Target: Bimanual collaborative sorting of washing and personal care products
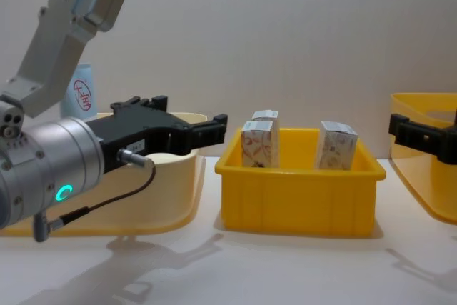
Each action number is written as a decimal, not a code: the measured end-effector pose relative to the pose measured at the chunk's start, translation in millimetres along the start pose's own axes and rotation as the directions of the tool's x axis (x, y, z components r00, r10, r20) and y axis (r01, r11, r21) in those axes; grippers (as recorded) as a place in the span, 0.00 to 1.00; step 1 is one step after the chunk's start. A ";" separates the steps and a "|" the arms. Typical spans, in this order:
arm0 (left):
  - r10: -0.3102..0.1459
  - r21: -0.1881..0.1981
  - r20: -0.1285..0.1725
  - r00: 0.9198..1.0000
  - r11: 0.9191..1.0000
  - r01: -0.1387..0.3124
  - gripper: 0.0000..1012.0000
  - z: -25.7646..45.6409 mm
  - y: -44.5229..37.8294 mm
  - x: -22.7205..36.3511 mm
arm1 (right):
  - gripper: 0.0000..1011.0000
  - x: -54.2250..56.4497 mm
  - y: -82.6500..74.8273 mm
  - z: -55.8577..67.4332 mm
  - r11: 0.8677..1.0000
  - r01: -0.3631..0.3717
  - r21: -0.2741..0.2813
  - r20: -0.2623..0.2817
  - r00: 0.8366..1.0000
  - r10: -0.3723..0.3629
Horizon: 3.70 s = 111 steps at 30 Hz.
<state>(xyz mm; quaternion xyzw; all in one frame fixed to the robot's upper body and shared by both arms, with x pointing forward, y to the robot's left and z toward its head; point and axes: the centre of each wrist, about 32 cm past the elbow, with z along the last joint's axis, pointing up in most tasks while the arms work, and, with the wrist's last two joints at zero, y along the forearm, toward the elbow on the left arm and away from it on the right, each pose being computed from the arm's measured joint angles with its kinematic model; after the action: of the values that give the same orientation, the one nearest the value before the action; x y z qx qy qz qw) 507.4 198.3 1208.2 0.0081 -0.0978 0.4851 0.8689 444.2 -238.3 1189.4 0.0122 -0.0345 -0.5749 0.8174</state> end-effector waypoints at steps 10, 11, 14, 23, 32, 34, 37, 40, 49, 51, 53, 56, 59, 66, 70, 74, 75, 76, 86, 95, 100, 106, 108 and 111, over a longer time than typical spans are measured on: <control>0.089 0.013 0.064 0.994 0.996 -0.090 0.99 -1.1 11.4 -7.3 | 0.99 10.4 11.9 2.4 0.999 -0.024 -0.023 -0.004 1.000 0.024; 0.095 0.014 0.069 0.993 0.995 -0.097 0.99 -1.1 12.2 -7.9 | 0.99 11.0 13.5 2.8 0.999 -0.027 -0.025 -0.004 1.000 0.027; 0.103 0.014 0.074 0.992 0.994 -0.104 0.99 -1.2 13.2 -8.5 | 0.99 14.1 23.4 4.5 0.999 -0.040 -0.037 -0.006 0.999 0.040; 0.105 0.014 0.076 0.992 0.994 -0.107 0.99 -1.1 13.4 -8.7 | 0.99 15.9 43.1 8.2 0.995 -0.084 -0.059 -0.008 0.996 0.084; 0.106 0.014 0.076 0.991 0.994 -0.107 0.99 -1.1 13.4 -8.5 | 0.99 11.4 63.4 11.3 0.987 -0.141 -0.082 -0.010 0.990 0.140; 0.106 0.014 0.076 0.991 0.994 -0.107 0.99 -1.0 13.4 -8.5 | 0.99 10.3 66.0 11.6 0.986 -0.145 -0.087 -0.010 0.989 0.145; 0.106 0.014 0.076 0.991 0.994 -0.107 0.99 -1.0 13.4 -8.5 | 0.99 7.5 70.9 12.3 0.984 -0.152 -0.094 -0.013 0.988 0.151; 0.106 0.014 0.076 0.991 0.994 -0.107 0.99 -1.1 13.4 -8.5 | 0.99 4.1 75.5 12.2 0.983 -0.152 -0.105 -0.017 0.988 0.151; 0.106 0.014 0.076 0.991 0.994 -0.107 0.99 -1.3 13.4 -8.4 | 0.99 -6.5 82.3 10.1 0.985 -0.122 -0.123 -0.023 0.993 0.120; 0.106 0.014 0.076 0.991 0.994 -0.107 0.99 -1.3 13.4 -8.4 | 0.99 -9.5 83.3 9.3 0.986 -0.112 -0.125 -0.022 0.994 0.110; 0.106 0.014 0.076 0.991 0.994 -0.107 0.99 -1.2 13.4 -8.4 | 0.99 -12.7 84.4 8.4 0.987 -0.100 -0.127 -0.022 0.995 0.098; 0.106 0.014 0.076 0.991 0.994 -0.107 0.99 -1.2 13.4 -8.4 | 0.99 -15.3 85.1 7.4 0.988 -0.090 -0.128 -0.021 0.996 0.088; 0.106 0.014 0.076 0.991 0.994 -0.107 0.99 -1.3 13.4 -8.4 | 0.99 -18.8 86.1 5.9 0.989 -0.079 -0.129 -0.020 0.997 0.077; 0.106 0.014 0.076 0.991 0.994 -0.107 0.99 -1.3 13.4 -8.4 | 0.99 -24.6 90.4 3.0 0.990 -0.062 -0.129 -0.022 0.998 0.059; 0.106 0.014 0.076 0.991 0.994 -0.107 0.99 -1.3 13.4 -8.4 | 0.99 -26.9 92.7 2.5 0.990 -0.050 -0.129 -0.024 0.999 0.048; 0.106 0.014 0.076 0.991 0.994 -0.107 0.99 -1.2 13.4 -8.4 | 0.99 -28.4 94.4 1.8 0.991 -0.033 -0.130 -0.025 0.999 0.030; 0.106 0.014 0.076 0.991 0.994 -0.107 0.99 -1.3 13.4 -8.4 | 0.99 -29.2 95.2 1.5 0.991 -0.025 -0.131 -0.027 0.999 0.022; 0.106 0.014 0.076 0.991 0.994 -0.107 0.99 -1.3 13.4 -8.4 | 0.99 -29.2 95.2 1.5 0.991 -0.025 -0.131 -0.027 0.999 0.022; 0.106 0.014 0.076 0.991 0.994 -0.107 0.99 -1.2 13.4 -8.4 | 0.99 -30.9 100.7 -0.4 0.989 0.030 -0.147 -0.035 0.999 -0.035; 0.106 0.014 0.076 0.991 0.994 -0.107 0.99 -1.3 13.4 -8.4 | 0.99 -30.6 107.4 -2.1 0.986 0.040 -0.162 -0.040 0.998 -0.047; 0.106 0.014 0.076 0.991 0.994 -0.107 0.99 -1.2 13.4 -8.4 | 0.99 -30.8 112.0 -2.4 0.985 0.033 -0.168 -0.043 0.998 -0.041; 0.106 0.014 0.076 0.991 0.994 -0.107 0.99 -1.2 13.4 -8.5 | 0.87 -30.9 115.1 -3.0 0.984 0.028 -0.174 -0.046 0.998 -0.036; 0.106 0.014 0.076 0.991 0.994 -0.107 0.99 -1.2 13.4 -8.5 | 0.82 -31.0 116.0 -3.0 0.984 0.026 -0.175 -0.046 0.998 -0.034; 0.106 0.014 0.076 0.991 0.994 -0.107 0.99 -1.2 13.4 -8.4 | 0.75 -31.1 117.0 -3.1 0.984 0.024 -0.176 -0.047 0.998 -0.033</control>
<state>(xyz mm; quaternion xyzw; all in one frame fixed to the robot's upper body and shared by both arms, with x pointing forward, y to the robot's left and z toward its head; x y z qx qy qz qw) 492.0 198.4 1204.4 0.0289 -0.1265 0.5310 0.8374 543.8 -169.5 1192.1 -0.0449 0.0369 -0.5870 0.8075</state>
